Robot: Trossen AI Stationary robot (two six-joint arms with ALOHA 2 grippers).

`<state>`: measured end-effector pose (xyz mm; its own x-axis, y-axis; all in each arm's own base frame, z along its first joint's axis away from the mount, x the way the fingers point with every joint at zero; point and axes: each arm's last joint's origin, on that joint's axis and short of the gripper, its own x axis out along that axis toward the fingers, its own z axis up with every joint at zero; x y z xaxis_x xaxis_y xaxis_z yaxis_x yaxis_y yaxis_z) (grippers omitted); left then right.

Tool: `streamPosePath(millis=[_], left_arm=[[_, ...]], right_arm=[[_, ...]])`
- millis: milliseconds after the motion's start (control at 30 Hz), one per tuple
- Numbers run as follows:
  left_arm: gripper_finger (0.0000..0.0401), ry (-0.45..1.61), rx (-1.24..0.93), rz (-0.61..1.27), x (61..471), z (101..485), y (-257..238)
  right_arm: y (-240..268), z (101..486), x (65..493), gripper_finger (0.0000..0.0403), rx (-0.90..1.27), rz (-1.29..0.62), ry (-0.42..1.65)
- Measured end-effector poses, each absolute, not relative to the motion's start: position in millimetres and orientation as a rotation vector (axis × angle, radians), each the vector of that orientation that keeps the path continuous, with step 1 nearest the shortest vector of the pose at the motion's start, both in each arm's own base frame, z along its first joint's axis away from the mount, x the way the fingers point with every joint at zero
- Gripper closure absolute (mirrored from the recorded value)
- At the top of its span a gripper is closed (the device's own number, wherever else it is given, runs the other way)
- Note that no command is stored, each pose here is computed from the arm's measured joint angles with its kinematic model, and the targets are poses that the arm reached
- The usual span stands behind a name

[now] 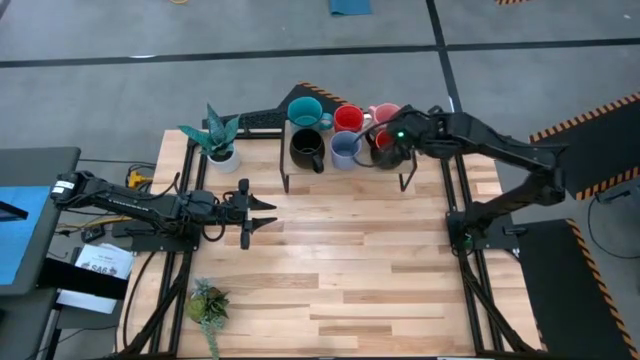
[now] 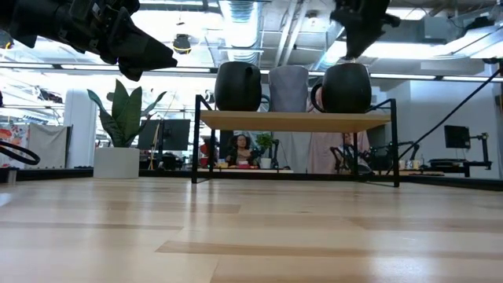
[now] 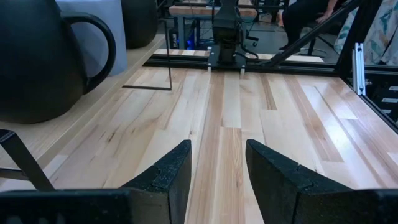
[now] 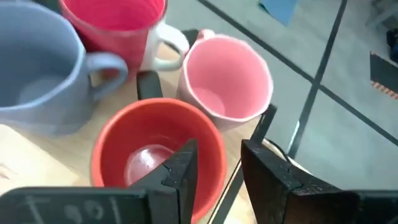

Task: Place coffee mugs
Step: Return to Home Position

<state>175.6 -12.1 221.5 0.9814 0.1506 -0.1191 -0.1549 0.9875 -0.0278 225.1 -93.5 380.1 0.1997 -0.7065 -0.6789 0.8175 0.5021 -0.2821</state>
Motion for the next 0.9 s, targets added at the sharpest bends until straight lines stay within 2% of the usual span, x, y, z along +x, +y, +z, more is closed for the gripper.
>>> streamPosePath(millis=[200,367,600,800,900], left_arm=[[0.0264,0.118,-0.029,0.153,175.6,221.4,-12.1],[0.0264,0.094,-0.031,0.152,174.0,224.6,-11.9],[0.0264,0.029,-0.060,0.076,169.2,233.5,-13.6],[0.0267,0.005,0.007,0.153,164.8,237.7,-8.9],[0.0285,-0.010,0.033,0.151,160.1,241.1,-5.8]], right_arm=[[-74.2,401.3,207.5,0.0255,0.151,-1.013,0.765],[-43.1,403.0,188.7,0.0255,0.188,-0.849,0.769],[10.0,359.5,163.7,0.0255,0.225,-0.668,0.752],[40.5,320.5,154.7,0.0255,0.220,-0.598,0.597],[49.7,309.0,155.1,0.0263,0.199,-0.567,0.555]])
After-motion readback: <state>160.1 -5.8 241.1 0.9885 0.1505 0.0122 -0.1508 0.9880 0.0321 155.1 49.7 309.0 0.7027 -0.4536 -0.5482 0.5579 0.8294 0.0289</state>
